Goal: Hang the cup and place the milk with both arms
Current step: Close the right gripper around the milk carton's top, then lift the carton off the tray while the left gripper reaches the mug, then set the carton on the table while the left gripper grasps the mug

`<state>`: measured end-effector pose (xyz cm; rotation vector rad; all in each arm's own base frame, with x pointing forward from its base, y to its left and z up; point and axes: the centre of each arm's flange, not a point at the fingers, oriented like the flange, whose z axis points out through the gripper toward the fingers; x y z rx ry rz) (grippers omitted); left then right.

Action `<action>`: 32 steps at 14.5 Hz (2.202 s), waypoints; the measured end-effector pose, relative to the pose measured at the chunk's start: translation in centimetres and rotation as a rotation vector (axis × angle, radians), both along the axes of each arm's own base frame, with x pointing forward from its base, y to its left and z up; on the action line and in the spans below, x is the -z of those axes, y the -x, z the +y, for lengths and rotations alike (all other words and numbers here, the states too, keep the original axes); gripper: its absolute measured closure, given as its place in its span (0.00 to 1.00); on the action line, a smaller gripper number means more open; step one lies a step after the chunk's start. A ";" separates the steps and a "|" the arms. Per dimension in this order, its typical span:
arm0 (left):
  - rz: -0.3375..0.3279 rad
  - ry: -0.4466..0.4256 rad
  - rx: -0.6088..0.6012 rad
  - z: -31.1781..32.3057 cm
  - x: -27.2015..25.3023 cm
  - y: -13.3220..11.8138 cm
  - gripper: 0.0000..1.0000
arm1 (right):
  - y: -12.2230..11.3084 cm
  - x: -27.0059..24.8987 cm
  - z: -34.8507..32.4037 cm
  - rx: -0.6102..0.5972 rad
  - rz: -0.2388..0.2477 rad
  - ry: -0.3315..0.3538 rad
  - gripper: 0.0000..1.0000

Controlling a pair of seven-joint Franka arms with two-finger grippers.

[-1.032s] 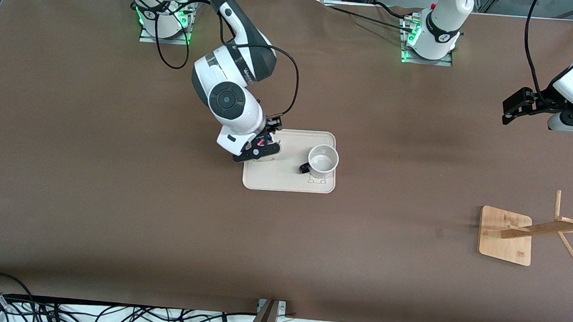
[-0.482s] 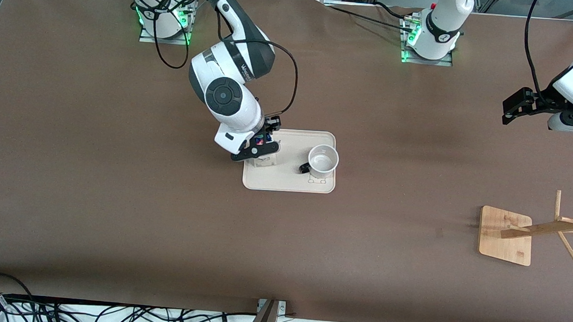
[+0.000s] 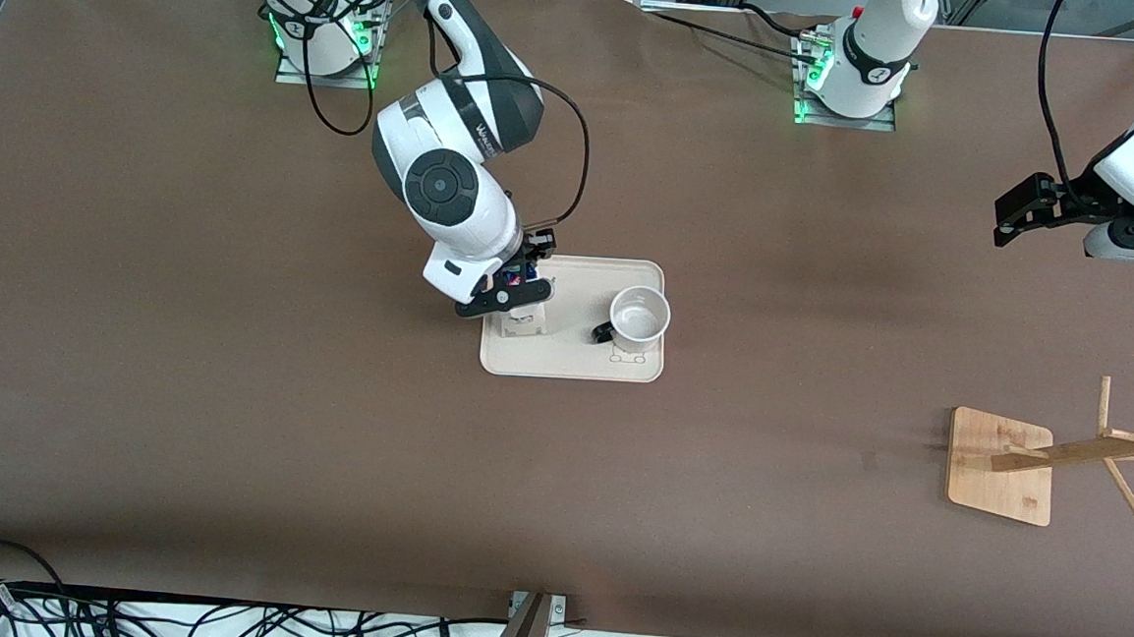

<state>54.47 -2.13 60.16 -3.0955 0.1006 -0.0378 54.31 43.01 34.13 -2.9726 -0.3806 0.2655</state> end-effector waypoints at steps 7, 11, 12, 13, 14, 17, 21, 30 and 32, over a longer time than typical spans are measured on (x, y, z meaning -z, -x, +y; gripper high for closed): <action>0.037 -0.002 0.001 -0.1 0.3 0.4 0.00 | 1.0 -5.6 -0.9 0.013 0.008 -0.001 0.54; 0.140 0.001 0.038 -2.3 1.3 1.5 0.00 | 0.0 -12.6 -4.8 0.159 -0.046 -0.012 0.56; 0.154 0.000 0.065 -3.8 1.6 1.7 0.00 | -0.8 -14.0 -6.6 0.197 -0.067 -0.013 0.56; 0.164 -0.003 0.095 -5.5 1.9 1.8 0.00 | -1.8 -15.2 -8.9 0.234 -0.089 -0.009 0.56; 0.173 -0.006 0.126 -7.2 2.5 1.7 0.00 | -2.8 -16.0 -11.1 0.270 -0.107 0.001 0.56; 0.199 0.003 0.208 -12.0 4.0 1.1 0.00 | -5.2 -16.8 -17.0 0.361 -0.133 0.048 0.56; 0.259 -0.008 0.362 -21.0 8.5 1.3 0.00 | -6.8 -16.7 -21.8 0.367 -0.146 0.078 0.56; 0.116 -0.036 0.776 -40.6 26.4 3.8 0.00 | -7.6 -13.0 -31.2 0.115 0.005 0.118 0.56; 0.041 -0.006 0.851 -39.8 28.9 3.0 0.00 | -7.4 -12.3 -33.0 0.113 0.049 0.119 0.56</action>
